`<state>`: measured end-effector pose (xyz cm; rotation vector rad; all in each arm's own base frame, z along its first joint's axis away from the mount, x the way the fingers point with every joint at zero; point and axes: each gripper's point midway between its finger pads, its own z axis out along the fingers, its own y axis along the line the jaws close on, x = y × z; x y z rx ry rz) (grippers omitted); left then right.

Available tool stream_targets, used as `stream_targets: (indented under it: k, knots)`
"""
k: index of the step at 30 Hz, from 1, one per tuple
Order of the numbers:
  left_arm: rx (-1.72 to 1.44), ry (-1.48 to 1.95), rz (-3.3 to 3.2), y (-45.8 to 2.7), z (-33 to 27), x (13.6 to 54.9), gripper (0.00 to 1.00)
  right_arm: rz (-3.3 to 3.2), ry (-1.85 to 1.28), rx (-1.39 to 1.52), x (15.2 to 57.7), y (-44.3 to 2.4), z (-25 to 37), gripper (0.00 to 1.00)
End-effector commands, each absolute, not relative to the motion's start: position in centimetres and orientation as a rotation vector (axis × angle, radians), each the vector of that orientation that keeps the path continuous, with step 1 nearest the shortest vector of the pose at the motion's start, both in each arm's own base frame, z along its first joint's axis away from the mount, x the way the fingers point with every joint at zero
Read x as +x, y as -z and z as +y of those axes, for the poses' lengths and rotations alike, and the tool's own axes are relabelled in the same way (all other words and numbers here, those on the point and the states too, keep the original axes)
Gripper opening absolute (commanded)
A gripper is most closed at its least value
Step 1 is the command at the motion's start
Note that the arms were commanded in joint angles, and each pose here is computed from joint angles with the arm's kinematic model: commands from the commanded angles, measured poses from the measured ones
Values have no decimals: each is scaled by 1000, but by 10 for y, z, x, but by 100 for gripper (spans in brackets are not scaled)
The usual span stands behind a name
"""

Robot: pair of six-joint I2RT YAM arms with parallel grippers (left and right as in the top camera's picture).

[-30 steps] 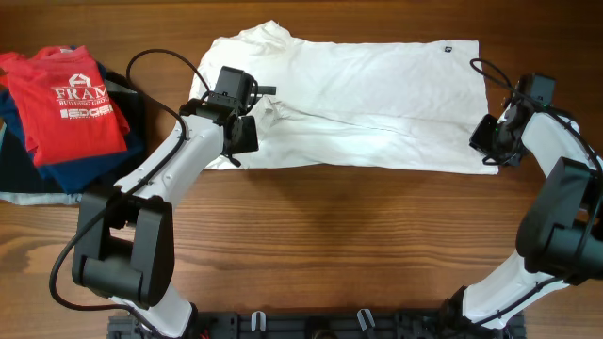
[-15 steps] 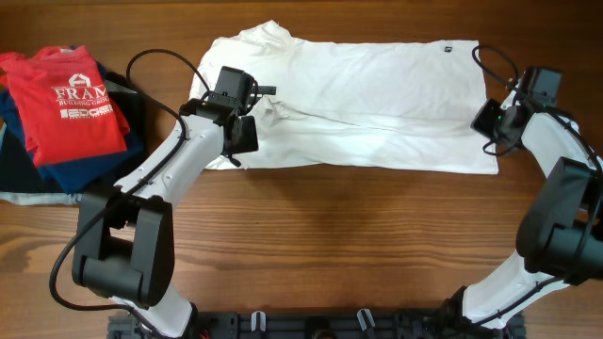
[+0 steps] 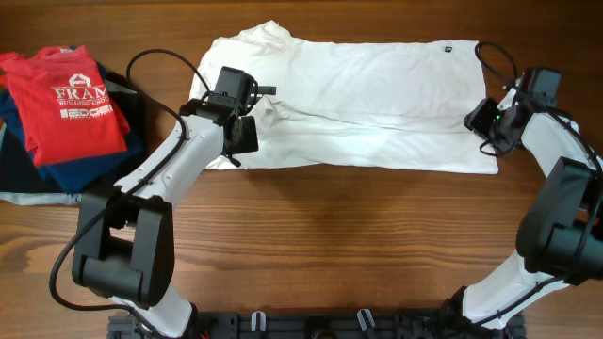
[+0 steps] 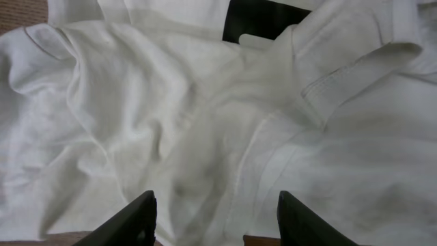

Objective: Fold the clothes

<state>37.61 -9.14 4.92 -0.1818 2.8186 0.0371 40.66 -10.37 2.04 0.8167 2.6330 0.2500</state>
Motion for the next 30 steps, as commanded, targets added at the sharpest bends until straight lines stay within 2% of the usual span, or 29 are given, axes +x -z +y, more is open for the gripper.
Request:
stream_targets:
  k: [1,4,8,15,25,28,30]
  knots:
    - [-208,-48,2807,-52,-87,375,57,2694,-243,822,395,-9,-100,39]
    - [-208,-48,2807,-52,-87,375,57,2709,-153,839,389,-6,-110,25]
    - [-208,-48,2806,-52,-87,375,57,2682,-118,823,396,-7,-116,24]
    - [-208,-47,2806,-52,-87,375,57,2668,-101,823,397,-4,-118,17]
    - [-208,-47,2805,-52,-88,376,57,2639,-101,814,398,3,-119,17]
    - [-208,-48,2805,-52,-87,375,57,2616,-102,815,403,1,-120,4]
    - [-208,-47,2805,-52,-88,376,57,2592,-106,836,406,0,-121,4]
